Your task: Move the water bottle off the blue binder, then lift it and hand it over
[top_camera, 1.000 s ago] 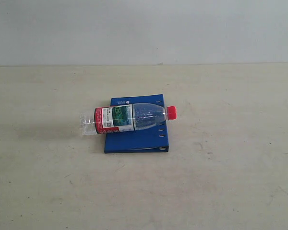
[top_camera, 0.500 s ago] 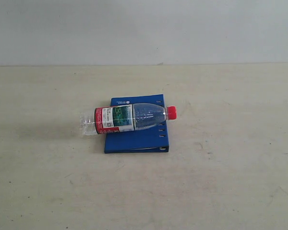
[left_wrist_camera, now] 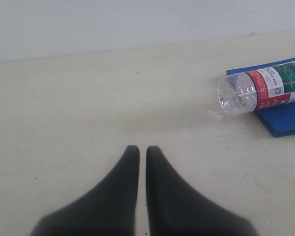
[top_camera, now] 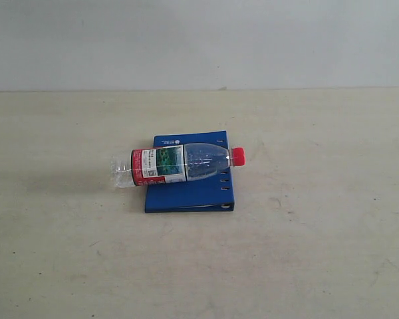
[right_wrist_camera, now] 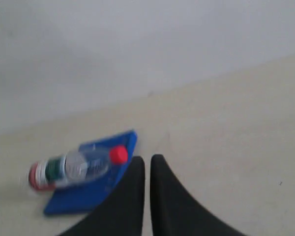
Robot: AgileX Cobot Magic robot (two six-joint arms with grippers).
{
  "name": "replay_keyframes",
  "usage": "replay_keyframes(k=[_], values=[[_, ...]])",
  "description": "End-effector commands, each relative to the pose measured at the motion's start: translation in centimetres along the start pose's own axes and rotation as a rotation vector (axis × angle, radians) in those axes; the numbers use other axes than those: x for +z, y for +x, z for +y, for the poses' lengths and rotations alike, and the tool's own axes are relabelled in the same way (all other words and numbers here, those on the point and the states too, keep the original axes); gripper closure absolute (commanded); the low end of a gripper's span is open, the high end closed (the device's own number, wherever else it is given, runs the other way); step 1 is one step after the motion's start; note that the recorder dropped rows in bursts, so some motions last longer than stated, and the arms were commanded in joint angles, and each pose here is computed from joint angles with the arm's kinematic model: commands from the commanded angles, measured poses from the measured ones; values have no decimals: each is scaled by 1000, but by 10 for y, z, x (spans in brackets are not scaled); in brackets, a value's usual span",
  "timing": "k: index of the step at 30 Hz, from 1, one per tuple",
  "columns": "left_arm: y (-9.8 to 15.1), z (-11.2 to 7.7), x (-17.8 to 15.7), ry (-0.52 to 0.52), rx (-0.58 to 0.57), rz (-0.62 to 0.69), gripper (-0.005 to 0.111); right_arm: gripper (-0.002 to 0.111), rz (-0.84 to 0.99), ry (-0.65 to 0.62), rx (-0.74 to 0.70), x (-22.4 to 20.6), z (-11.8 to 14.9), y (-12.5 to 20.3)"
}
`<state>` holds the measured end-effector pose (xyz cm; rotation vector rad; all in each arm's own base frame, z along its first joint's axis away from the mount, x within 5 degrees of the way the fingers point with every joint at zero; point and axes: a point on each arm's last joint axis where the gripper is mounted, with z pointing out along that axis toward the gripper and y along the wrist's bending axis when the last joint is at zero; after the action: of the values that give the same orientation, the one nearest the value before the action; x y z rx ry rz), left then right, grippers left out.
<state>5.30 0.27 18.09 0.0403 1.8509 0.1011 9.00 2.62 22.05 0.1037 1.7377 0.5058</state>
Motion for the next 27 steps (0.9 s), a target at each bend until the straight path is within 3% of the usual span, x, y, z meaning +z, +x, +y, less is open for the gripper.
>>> replay_keyframes(k=[1,3,4,6,9,11,15,17,23,27], values=[[0,0,0,5,-4,-4,102,108,344,-171,-255,38,30,26],[0,-1,0,6,-5,-4,102,108,405,-312,-427,57,55,40],[0,-1,0,6,-5,-4,102,108,342,-388,-541,69,69,43],[0,-1,0,6,-5,-4,102,108,168,-419,-617,88,83,36],[0,-1,0,6,-5,-4,102,108,78,-100,-234,114,71,15],[0,-1,0,6,-5,-4,102,100,82,10,-153,126,61,7],[0,-1,0,6,-5,-4,102,63,321,10,-191,161,61,-2],[0,-1,0,6,-5,-4,102,54,400,22,-168,174,58,-7],[0,-1,0,6,-5,-4,102,57,575,-3,-116,221,67,-21],[0,-1,0,6,-5,-4,102,57,793,-23,-89,257,61,-18]])
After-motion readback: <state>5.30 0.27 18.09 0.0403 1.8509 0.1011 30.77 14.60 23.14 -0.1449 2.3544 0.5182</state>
